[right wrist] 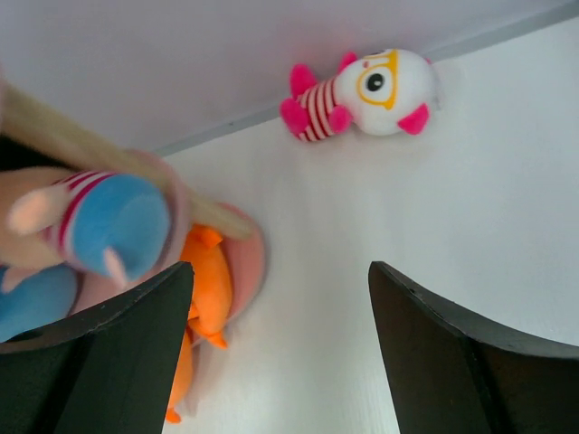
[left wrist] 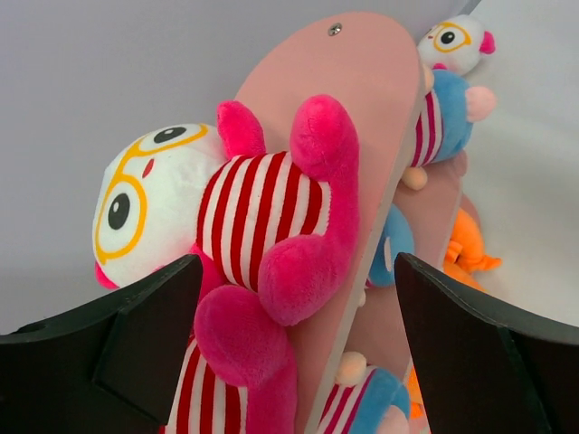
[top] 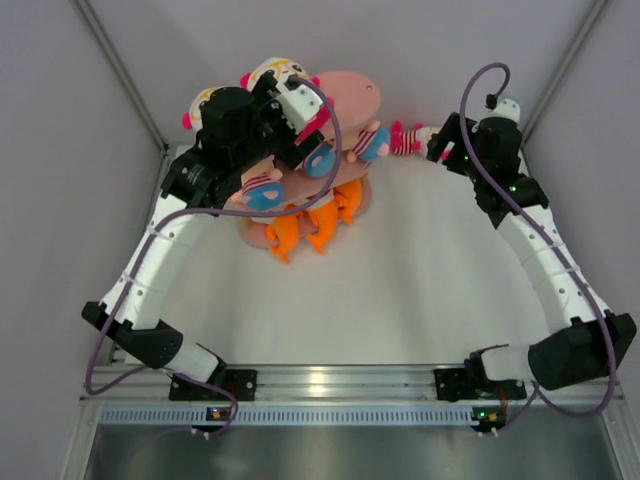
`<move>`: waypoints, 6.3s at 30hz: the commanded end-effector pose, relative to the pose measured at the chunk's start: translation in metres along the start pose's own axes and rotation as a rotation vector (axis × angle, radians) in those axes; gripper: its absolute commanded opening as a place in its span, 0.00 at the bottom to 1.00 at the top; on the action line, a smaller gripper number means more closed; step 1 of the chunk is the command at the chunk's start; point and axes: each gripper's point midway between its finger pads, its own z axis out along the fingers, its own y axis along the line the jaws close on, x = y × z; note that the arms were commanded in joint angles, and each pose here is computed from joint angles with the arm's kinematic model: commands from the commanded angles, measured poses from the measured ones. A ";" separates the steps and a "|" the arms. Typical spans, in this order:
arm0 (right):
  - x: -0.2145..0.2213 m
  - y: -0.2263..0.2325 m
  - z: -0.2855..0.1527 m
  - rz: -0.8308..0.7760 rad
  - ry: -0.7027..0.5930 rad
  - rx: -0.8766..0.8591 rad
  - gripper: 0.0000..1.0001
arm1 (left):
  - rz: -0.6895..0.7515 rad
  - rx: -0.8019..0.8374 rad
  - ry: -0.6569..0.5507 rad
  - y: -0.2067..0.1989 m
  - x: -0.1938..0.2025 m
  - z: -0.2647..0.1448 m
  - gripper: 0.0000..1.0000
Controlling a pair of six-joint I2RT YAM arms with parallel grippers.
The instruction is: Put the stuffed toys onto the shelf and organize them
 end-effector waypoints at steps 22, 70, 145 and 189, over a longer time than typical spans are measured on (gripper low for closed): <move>0.076 -0.144 0.320 0.595 0.068 0.152 0.83 | -0.114 0.186 0.021 -0.035 -0.009 -0.101 0.98; 0.085 0.091 -0.198 -0.193 0.308 -0.930 0.00 | 0.559 1.052 -0.331 -0.275 -0.003 -0.144 0.98; -0.003 -0.157 -0.188 -0.303 -0.094 0.446 0.98 | 0.360 -0.130 -0.401 -0.040 -0.146 0.107 0.00; 0.007 -0.148 -0.185 -0.319 -0.074 0.373 0.99 | 0.346 -0.147 -0.191 -0.003 -0.069 0.056 0.64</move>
